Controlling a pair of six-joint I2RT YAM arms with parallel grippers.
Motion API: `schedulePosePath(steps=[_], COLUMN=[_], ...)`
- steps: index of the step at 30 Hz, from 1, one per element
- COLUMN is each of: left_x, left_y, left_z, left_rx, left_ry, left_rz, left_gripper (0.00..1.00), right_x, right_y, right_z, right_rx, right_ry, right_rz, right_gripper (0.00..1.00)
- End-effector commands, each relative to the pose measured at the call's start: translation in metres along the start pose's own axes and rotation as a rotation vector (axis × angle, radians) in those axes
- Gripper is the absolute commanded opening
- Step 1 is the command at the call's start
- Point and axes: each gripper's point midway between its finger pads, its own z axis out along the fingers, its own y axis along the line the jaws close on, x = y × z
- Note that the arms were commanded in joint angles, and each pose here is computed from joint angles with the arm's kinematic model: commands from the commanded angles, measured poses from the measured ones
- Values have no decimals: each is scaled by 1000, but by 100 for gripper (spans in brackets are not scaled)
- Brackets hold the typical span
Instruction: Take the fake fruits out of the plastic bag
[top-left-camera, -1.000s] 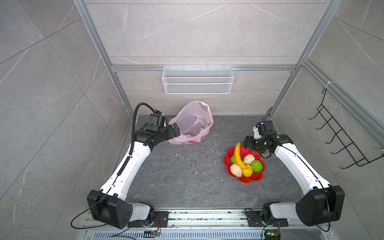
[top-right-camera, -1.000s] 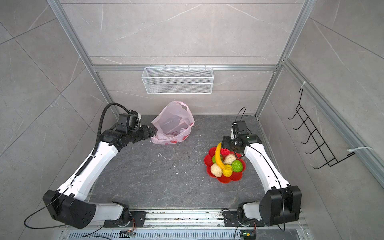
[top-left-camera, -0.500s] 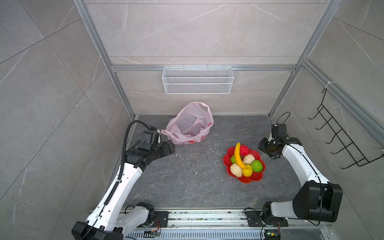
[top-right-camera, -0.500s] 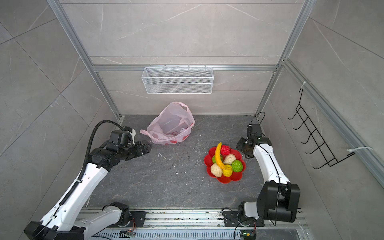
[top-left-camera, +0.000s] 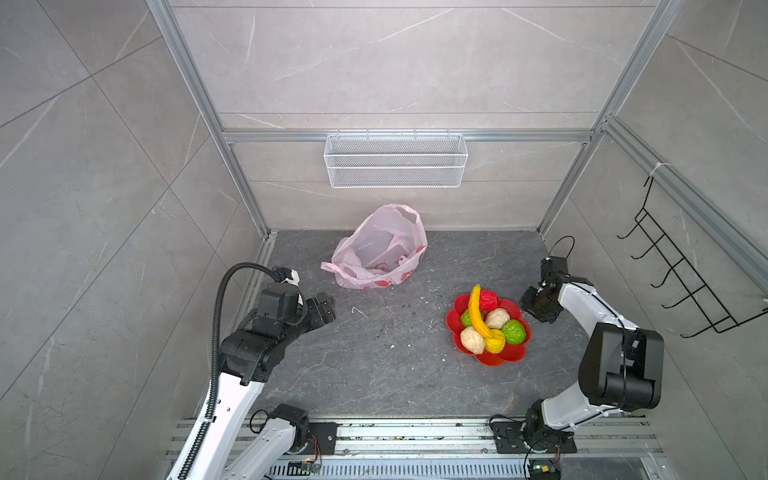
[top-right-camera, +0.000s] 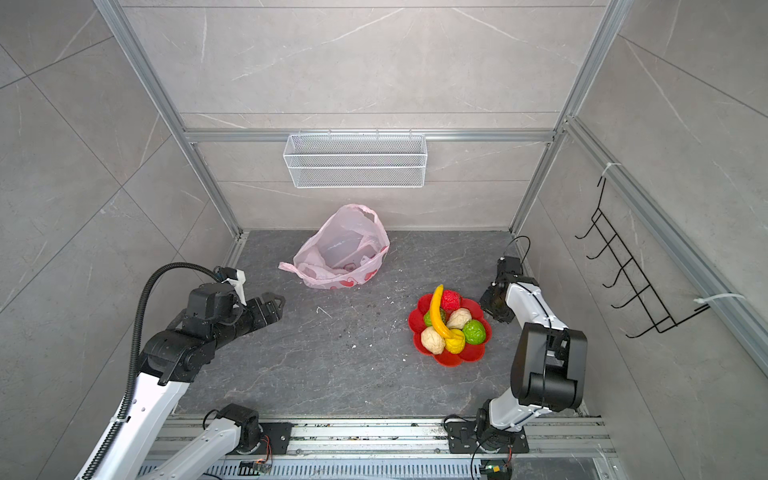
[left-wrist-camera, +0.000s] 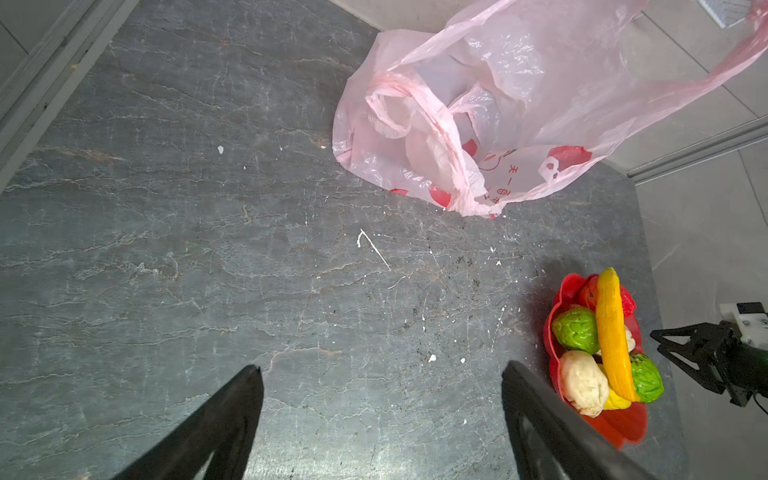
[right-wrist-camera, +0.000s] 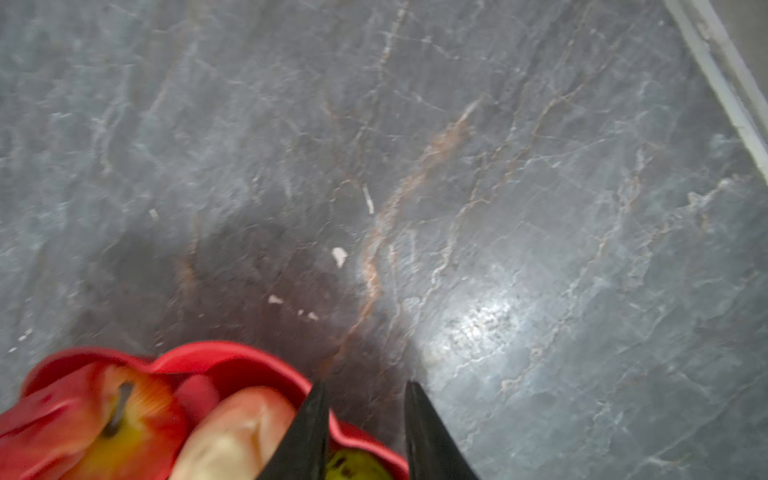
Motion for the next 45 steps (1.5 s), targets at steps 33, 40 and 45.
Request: schedulePosePath(steps=[33, 40, 45], left_x=[5, 9, 10], left_y=[11, 11, 9], left_z=[8, 10, 12], left_rx=[-36, -22, -6], left_ry=[-9, -10, -19], left_rz=[-11, -11, -16], left_gripper=[92, 92, 92], right_x=[47, 75, 97], right_y=[30, 57, 81], right_z=[34, 34, 31], right_rx=[-21, -42, -54], right_ry=[124, 141, 148], right_rz=[-45, -63, -94], right_gripper=[26, 26, 26])
